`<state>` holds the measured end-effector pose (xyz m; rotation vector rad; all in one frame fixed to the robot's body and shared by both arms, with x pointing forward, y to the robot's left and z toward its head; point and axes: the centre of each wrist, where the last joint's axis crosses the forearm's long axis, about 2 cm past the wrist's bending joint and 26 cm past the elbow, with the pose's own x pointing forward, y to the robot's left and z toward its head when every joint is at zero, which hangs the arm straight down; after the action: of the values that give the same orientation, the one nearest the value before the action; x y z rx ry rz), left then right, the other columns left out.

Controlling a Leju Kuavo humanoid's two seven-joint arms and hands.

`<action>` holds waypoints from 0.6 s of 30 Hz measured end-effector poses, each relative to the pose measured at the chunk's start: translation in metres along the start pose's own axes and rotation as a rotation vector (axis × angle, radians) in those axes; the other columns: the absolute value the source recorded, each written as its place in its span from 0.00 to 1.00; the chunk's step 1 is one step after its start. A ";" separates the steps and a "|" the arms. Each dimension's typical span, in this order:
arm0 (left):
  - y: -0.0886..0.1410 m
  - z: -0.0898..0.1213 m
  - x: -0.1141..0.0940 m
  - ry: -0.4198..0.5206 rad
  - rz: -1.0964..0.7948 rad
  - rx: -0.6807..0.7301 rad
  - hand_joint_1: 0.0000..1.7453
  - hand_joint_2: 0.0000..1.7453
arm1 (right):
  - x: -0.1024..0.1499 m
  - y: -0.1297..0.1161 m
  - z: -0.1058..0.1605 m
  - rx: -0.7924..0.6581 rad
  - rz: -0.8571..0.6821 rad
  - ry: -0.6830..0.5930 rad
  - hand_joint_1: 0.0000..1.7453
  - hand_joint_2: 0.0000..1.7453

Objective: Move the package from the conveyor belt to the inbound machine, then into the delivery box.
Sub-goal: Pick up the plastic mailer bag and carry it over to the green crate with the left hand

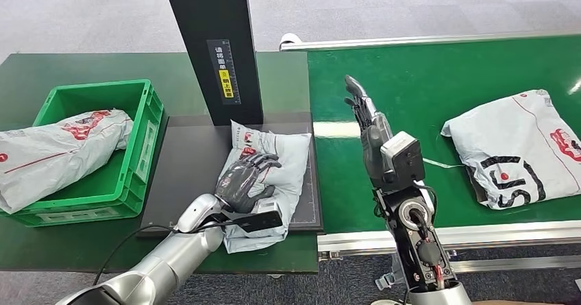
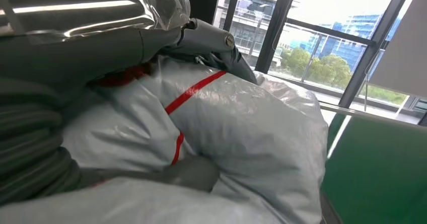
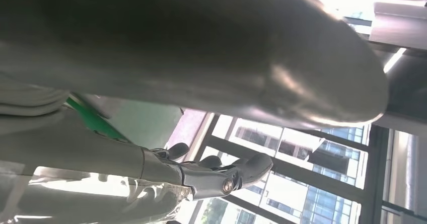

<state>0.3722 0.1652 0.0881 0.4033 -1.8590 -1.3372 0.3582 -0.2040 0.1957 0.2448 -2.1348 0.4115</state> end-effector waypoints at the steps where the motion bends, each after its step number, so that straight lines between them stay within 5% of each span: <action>1: 0.001 -0.001 0.000 -0.001 0.000 0.003 1.00 1.00 | 0.000 0.000 0.001 -0.002 0.000 0.001 0.00 0.00; 18: 0.010 -0.005 -0.004 -0.010 -0.017 0.047 1.00 1.00 | -0.002 -0.001 0.007 -0.015 -0.001 0.011 0.00 0.00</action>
<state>0.3801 0.1682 0.0966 0.4390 -1.9020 -1.3111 0.3543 -0.2078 0.1907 0.2344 -2.1263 0.3950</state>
